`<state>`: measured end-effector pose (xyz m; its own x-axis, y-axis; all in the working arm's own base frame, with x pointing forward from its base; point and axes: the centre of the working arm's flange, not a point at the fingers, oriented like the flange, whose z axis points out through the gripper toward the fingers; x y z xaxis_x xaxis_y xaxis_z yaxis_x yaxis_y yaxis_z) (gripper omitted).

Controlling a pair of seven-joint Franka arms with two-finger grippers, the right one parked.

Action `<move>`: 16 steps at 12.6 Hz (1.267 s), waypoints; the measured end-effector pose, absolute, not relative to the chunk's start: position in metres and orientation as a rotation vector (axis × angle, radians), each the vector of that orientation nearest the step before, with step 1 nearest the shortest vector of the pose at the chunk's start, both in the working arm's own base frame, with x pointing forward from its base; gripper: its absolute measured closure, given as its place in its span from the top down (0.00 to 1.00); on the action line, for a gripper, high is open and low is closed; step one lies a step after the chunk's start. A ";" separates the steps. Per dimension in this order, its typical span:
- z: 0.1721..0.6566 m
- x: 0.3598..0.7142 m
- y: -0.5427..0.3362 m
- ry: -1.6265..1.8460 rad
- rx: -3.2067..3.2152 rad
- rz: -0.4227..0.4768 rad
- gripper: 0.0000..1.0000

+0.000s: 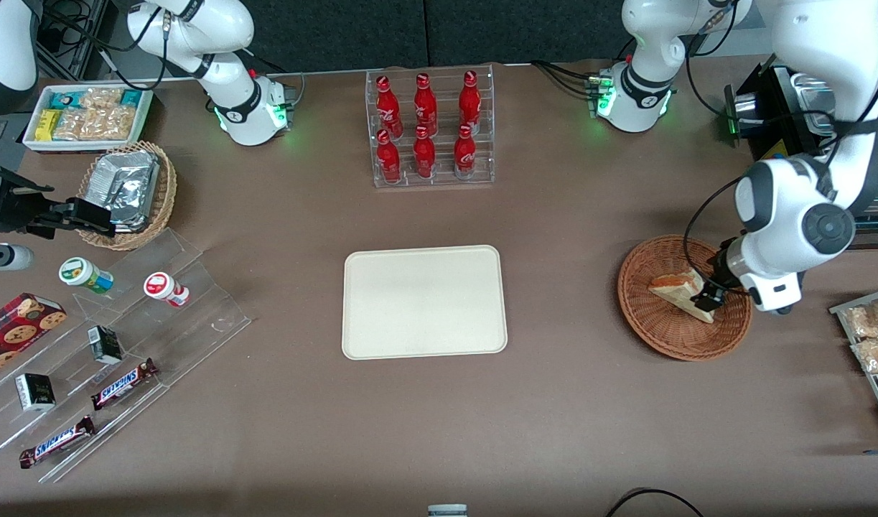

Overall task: Place sandwich from basket to tray
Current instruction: 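Lower the left gripper onto the wrapped sandwich and close on it, then lift the sandwich and carry it over the cream tray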

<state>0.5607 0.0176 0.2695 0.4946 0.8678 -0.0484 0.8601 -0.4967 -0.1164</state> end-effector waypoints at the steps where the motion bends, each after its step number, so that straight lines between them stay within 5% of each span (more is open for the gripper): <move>1: 0.254 0.560 0.017 -1.531 -2.643 0.174 1.00; 5: 0.222 0.557 0.017 -1.518 -2.623 0.231 0.93; 8: 0.231 0.563 0.017 -1.522 -2.631 0.211 0.56; 10: 0.255 0.572 0.012 -1.503 -2.626 0.240 0.40; 16: 0.380 0.601 -0.124 -1.207 -2.752 0.280 0.19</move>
